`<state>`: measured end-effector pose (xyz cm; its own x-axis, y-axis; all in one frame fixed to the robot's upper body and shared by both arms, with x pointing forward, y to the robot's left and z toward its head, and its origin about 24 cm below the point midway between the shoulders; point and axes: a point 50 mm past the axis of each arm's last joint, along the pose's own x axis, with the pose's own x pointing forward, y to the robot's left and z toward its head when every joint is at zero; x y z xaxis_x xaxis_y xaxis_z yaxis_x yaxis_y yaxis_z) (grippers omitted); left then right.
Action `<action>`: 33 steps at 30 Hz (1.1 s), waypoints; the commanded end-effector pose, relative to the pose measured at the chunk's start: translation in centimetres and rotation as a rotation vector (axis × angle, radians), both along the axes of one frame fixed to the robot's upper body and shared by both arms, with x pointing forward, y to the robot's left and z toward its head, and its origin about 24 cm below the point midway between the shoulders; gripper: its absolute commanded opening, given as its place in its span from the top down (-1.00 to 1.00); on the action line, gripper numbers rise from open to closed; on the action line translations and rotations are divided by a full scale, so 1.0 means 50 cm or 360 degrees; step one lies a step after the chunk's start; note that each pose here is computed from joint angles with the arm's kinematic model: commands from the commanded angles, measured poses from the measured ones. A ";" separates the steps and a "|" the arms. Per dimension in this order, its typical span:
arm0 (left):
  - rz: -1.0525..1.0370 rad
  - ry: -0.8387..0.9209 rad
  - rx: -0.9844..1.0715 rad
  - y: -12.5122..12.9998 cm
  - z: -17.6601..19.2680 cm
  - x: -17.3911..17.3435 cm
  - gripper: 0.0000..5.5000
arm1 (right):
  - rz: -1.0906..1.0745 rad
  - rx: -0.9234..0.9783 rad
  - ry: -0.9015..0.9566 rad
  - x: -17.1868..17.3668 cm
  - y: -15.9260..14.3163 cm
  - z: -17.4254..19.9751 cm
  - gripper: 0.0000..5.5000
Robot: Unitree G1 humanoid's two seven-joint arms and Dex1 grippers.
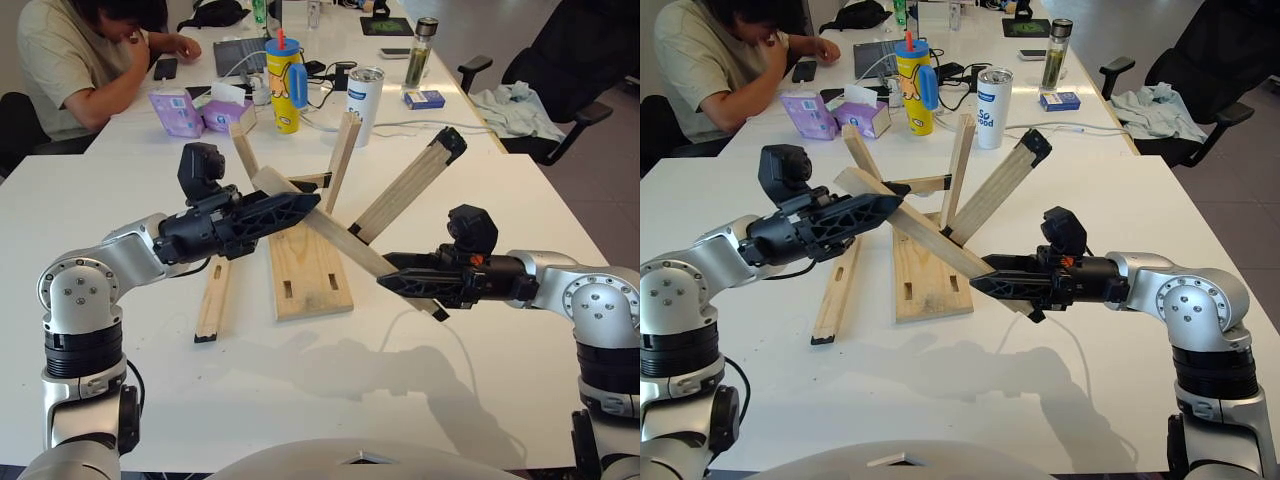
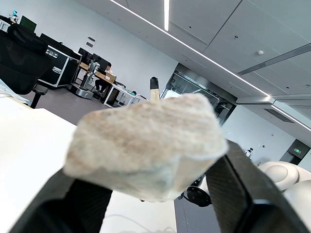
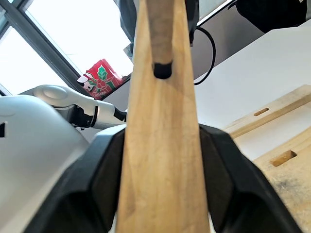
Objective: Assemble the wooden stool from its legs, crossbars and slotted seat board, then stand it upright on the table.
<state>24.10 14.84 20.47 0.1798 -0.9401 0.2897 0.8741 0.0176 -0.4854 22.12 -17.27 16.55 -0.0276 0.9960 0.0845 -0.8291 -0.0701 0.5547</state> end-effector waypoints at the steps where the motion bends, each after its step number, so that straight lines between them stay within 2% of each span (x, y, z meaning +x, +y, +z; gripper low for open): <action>1: -0.0016 -0.0003 0.0063 0.002 -0.004 -0.006 0.24 | 0.0025 -0.0007 -0.0028 -0.004 -0.001 0.003 0.25; 7: 0.0043 -0.0004 0.0100 0.023 -0.004 -0.008 0.24 | -0.0049 -0.0042 0.0008 0.008 -0.005 0.001 0.25; 8: 0.0078 -0.0005 0.0109 0.031 -0.005 -0.008 0.24 | -0.0071 -0.0038 0.0020 0.011 -0.006 -0.001 0.12; 15: 0.0328 -0.0067 0.0177 0.102 0.012 -0.003 0.24 | -0.0153 -0.0243 0.0011 0.004 0.000 -0.057 -0.24; 17: 0.0384 -0.0078 0.0250 0.127 0.014 -0.003 0.25 | -0.0242 -0.0467 -0.0133 0.014 0.000 -0.089 -0.36; 20: 0.0456 -0.0110 0.0387 0.161 0.017 -0.002 0.25 | -0.0277 -0.0840 -0.0554 0.031 0.012 -0.140 -0.37; 25: 0.0531 -0.0262 0.0530 0.189 0.045 0.013 0.25 | -0.0148 -0.1015 -0.1093 0.028 0.074 -0.194 -0.37; 28: 0.0529 -0.0312 0.0607 0.191 0.038 0.019 0.25 | -0.0124 -0.1067 -0.1199 0.032 0.089 -0.230 -0.37; 33: 0.0485 -0.0343 0.0679 0.185 0.016 0.024 0.25 | -0.0204 -0.1051 -0.1222 0.052 0.101 -0.250 -0.37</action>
